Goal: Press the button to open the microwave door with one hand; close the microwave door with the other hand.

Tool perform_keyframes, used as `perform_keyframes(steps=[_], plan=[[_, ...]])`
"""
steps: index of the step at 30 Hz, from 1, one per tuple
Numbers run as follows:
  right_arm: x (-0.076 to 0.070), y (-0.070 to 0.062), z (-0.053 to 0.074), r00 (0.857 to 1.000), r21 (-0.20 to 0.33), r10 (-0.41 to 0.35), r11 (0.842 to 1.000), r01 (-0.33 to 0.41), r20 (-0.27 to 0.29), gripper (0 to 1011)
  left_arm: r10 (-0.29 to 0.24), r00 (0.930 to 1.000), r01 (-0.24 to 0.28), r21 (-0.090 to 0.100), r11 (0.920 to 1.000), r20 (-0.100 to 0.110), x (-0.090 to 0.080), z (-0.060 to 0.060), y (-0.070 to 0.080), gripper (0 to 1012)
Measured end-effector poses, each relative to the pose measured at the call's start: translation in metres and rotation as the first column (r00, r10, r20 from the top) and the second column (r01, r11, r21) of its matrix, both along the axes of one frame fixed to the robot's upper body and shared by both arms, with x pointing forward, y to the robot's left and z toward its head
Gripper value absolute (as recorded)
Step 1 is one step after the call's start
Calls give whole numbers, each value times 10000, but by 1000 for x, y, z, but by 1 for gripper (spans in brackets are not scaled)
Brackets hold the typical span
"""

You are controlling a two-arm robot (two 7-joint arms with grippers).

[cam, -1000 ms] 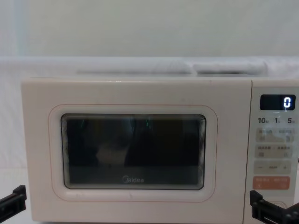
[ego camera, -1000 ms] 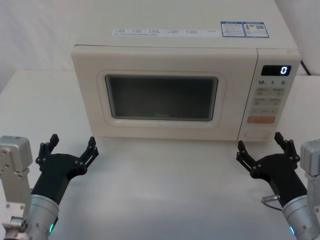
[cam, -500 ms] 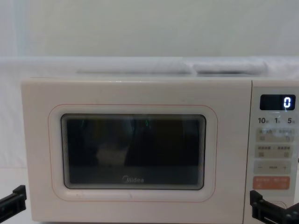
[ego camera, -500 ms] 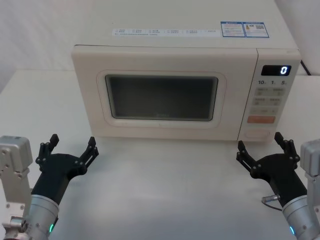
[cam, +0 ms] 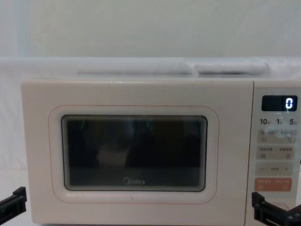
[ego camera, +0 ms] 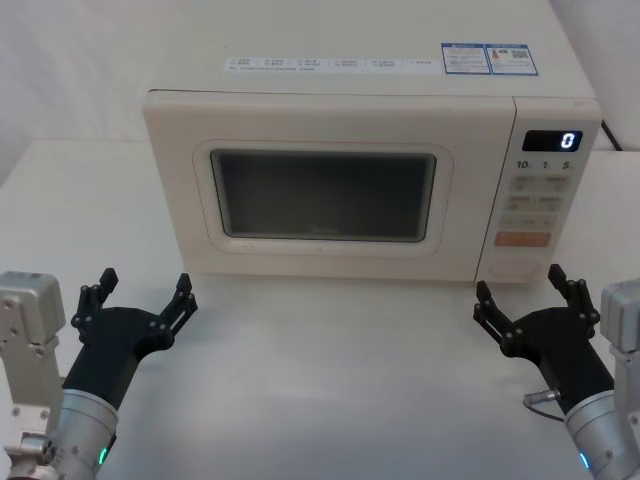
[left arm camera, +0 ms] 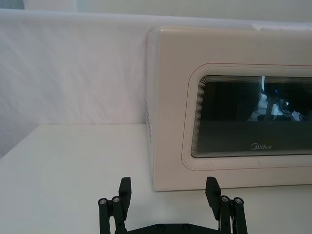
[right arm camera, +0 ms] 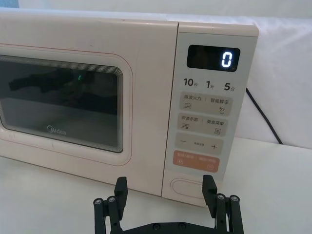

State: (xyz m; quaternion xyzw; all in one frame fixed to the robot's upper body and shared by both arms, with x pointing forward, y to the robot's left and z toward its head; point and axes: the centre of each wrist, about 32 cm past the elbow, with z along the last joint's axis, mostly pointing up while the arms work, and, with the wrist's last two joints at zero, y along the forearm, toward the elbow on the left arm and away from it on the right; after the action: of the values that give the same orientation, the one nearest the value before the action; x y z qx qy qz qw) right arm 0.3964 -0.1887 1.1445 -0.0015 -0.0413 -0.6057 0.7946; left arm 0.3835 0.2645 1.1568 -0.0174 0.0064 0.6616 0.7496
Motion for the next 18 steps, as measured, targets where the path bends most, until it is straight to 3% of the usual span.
perform_keyframes(steps=[7, 18], plan=[[0, 0, 0, 10000, 0, 0, 10000, 0, 0, 863, 0, 10000, 0, 0, 10000, 0, 0, 0, 0, 1001], [0, 0, 0, 10000, 0, 0, 10000, 0, 0, 542, -1, 10000, 1, 0, 10000, 1, 0, 0, 0, 1001]])
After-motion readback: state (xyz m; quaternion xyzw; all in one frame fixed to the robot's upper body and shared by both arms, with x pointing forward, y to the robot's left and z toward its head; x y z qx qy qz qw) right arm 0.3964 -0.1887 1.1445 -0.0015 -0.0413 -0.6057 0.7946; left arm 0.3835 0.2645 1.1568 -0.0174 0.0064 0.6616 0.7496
